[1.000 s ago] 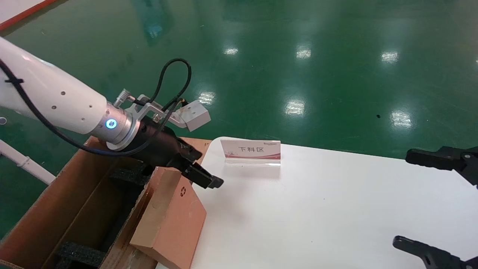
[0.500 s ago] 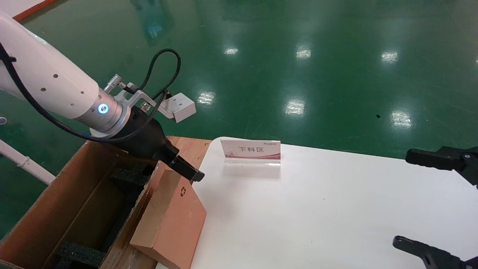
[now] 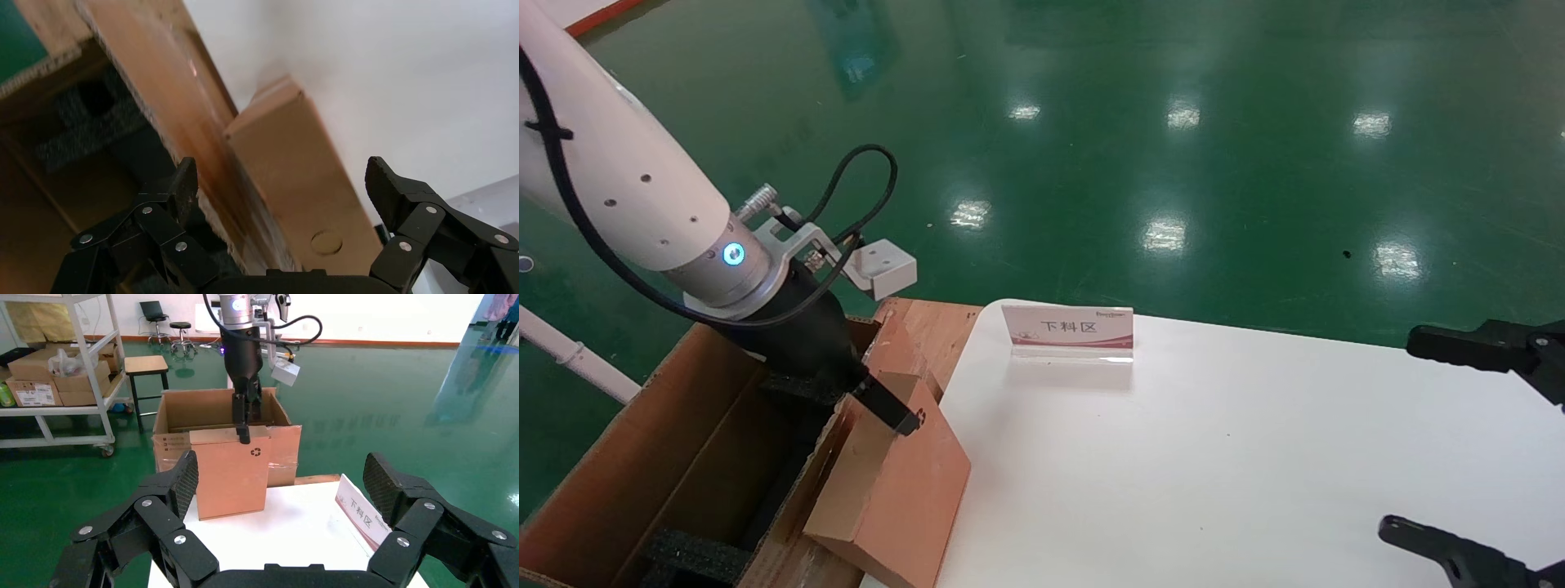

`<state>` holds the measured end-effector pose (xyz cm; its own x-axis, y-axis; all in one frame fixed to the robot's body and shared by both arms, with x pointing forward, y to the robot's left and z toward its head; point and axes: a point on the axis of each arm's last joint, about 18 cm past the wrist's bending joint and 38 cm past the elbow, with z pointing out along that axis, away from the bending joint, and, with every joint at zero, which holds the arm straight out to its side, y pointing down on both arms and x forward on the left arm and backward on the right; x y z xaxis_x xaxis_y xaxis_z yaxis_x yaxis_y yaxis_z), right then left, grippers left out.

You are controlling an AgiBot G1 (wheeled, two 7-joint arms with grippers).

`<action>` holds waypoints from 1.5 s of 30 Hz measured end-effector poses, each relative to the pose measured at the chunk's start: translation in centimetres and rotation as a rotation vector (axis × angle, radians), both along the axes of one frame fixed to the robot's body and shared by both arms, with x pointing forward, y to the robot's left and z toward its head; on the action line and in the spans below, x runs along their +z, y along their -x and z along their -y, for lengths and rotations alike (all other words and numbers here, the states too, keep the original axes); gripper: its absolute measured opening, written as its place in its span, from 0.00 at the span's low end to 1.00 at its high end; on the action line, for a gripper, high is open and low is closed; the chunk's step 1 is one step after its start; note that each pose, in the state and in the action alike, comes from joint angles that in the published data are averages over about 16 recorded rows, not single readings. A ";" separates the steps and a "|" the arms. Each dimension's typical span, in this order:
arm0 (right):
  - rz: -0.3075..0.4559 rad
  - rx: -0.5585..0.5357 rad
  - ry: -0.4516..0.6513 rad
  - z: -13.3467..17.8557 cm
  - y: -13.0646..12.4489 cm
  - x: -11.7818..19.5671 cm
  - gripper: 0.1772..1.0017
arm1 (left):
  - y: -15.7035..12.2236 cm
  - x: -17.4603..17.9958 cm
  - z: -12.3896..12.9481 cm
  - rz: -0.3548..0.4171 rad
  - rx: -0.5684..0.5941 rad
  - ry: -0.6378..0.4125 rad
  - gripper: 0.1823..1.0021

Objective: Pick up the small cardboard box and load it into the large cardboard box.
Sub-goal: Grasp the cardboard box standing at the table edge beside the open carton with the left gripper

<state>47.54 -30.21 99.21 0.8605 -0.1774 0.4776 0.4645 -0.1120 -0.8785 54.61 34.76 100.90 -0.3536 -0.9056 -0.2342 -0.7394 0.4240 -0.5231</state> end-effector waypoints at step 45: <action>0.000 0.000 -0.001 0.0 0.0 0.0 0.99 | -0.2 -3.4 -0.2 -0.086 0.025 0.007 0.99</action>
